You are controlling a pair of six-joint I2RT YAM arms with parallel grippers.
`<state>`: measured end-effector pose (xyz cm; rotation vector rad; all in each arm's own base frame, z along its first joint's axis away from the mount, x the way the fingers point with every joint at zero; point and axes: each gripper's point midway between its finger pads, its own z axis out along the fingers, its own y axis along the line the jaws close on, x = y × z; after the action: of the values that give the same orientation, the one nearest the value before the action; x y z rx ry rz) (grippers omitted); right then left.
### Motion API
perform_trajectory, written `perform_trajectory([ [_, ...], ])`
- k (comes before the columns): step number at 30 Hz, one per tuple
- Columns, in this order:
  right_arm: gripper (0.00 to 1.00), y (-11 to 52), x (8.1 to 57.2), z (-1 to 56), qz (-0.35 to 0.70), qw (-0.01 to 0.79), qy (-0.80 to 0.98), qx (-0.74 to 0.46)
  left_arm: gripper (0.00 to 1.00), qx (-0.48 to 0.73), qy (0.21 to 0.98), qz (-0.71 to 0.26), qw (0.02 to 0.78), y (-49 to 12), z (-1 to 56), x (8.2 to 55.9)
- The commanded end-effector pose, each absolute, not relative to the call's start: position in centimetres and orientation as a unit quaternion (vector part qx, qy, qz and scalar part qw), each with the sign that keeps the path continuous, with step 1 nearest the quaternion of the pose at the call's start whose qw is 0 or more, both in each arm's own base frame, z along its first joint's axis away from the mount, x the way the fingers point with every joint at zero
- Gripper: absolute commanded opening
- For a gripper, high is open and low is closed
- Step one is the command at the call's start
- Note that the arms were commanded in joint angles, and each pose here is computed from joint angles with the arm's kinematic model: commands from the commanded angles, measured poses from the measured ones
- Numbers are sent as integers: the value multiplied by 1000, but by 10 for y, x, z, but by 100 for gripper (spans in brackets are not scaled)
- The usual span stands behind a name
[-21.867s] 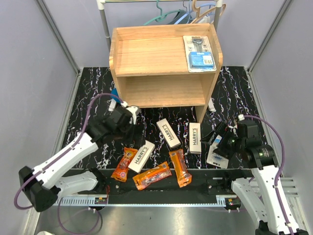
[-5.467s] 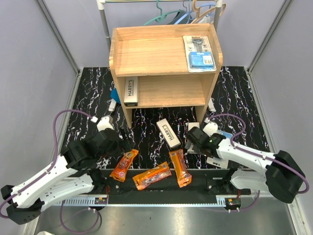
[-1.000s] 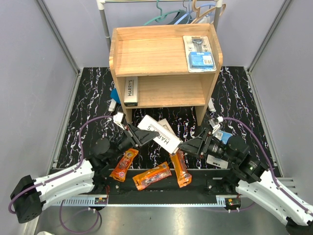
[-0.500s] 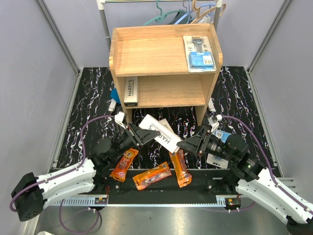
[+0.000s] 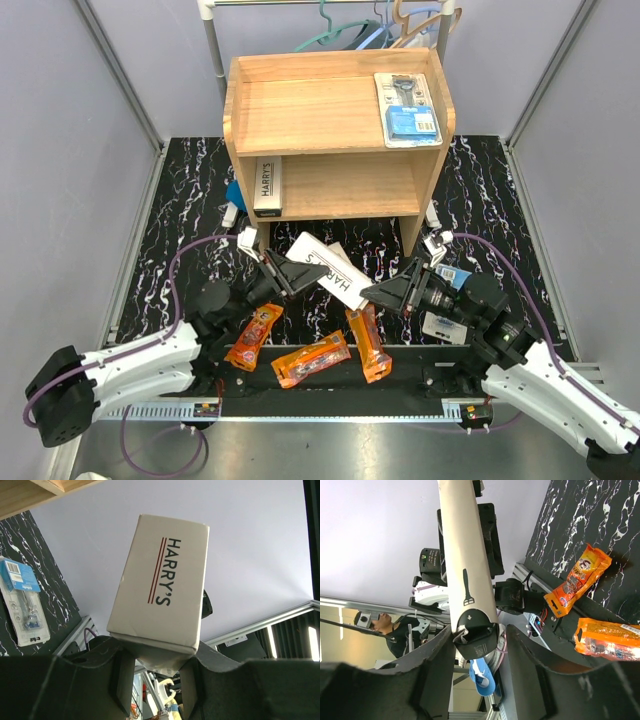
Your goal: Place and organize the shaving razors onto the shelf
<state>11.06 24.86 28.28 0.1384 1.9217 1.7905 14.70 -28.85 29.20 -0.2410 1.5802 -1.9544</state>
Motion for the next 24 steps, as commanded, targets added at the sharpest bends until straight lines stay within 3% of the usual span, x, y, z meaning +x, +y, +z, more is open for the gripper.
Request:
perform_trajectory([
  [1, 52, 252, 110, 293, 671, 259, 693, 36, 21, -66, 539, -781, 308, -287, 335, 137],
  [4, 51, 254, 111, 294, 672, 258, 694, 32, 22, -63, 537, -785, 304, -291, 336, 136],
  [8, 36, 255, 110, 293, 672, 256, 694, 31, 22, -56, 534, -788, 300, -293, 338, 134],
  [11, 30, 252, 109, 291, 671, 257, 695, 33, 28, -58, 542, -781, 303, -292, 335, 134],
  [15, 25, 248, 108, 291, 668, 261, 696, 38, 51, -58, 570, -756, 317, -289, 330, 135],
  [16, 25, 248, 109, 292, 668, 264, 695, 40, 68, -52, 578, -746, 327, -288, 328, 136],
  [18, 24, 246, 108, 293, 670, 266, 692, 40, 83, -59, 607, -720, 331, -285, 320, 139],
  [19, 24, 246, 109, 293, 669, 267, 692, 41, 99, -58, 616, -707, 342, -283, 318, 141],
  [24, 23, 247, 109, 289, 661, 264, 701, 45, 99, -82, 727, -572, 371, -257, 281, 155],
])
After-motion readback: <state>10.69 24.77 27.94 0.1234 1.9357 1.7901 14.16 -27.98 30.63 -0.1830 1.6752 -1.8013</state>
